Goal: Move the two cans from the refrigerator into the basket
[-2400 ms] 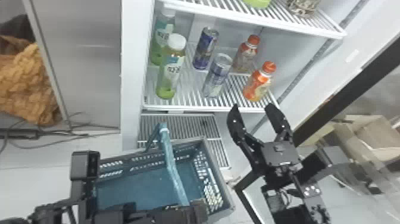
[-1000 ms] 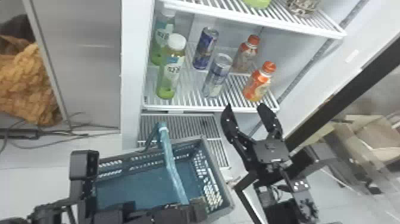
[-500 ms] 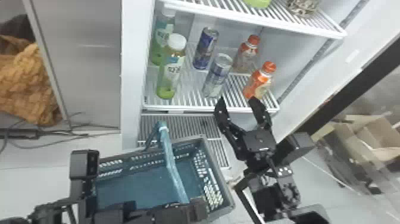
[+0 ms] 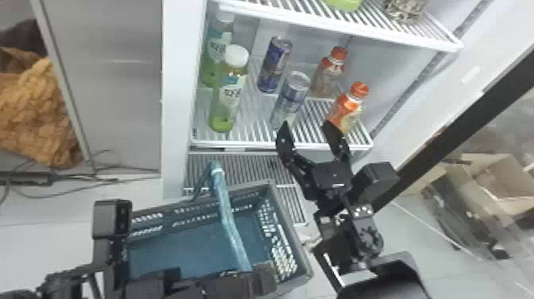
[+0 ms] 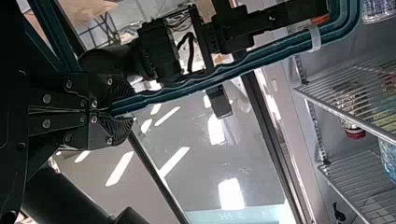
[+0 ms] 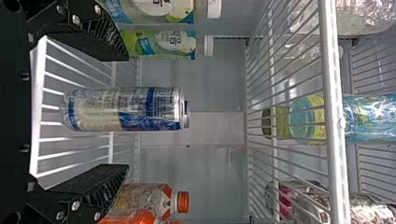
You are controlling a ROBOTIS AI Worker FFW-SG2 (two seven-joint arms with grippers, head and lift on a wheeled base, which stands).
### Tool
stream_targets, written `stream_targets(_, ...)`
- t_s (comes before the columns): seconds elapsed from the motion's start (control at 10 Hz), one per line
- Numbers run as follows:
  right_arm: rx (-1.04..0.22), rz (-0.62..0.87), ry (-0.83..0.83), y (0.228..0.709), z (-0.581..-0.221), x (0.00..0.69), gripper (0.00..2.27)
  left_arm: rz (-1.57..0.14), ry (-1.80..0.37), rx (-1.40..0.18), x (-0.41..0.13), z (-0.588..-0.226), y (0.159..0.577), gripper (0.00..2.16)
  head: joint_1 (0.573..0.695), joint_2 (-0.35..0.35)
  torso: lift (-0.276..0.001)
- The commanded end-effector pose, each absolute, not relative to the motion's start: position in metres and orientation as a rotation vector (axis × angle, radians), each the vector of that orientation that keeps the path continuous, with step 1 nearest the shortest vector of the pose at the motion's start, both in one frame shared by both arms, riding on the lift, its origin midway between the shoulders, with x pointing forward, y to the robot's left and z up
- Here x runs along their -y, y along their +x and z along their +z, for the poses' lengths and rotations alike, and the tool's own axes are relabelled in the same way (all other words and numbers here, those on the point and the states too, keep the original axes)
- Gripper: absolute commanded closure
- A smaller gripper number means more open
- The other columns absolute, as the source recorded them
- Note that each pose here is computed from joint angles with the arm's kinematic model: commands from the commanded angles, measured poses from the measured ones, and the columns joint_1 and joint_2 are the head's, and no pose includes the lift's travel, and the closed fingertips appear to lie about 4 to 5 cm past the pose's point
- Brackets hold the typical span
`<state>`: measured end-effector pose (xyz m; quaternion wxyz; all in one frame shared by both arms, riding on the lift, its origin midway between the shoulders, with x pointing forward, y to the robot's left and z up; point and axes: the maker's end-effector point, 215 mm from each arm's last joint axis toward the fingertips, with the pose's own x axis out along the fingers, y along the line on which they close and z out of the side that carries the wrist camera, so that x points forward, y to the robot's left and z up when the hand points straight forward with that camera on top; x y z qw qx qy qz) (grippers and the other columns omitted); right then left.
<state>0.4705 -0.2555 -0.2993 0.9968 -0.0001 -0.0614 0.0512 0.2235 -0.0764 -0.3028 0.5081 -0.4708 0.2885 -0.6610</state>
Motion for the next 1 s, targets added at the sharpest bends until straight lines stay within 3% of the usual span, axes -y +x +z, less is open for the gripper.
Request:
stream_targets(0.0,0.128,0.104,-0.003,0.481,-0.300,0.255,0.17,-1.592,-1.135,-0.694,0.076,-0.303,0.224,1.16,0.695,-0.350,-0.276)
stream_targets(0.4,0.119,0.097,-0.006,0.508,-0.312,0.259,0.14,-1.593,-1.135,-0.692,0.076,-0.302,0.225,1.16,0.695,-0.350,-0.276)
stream_targets(0.9,0.154,0.107,-0.013,0.533,-0.299,0.257,0.15,-1.592,-1.134,-0.692,0.076,-0.302,0.225,1.16,0.695,-0.350,-0.276)
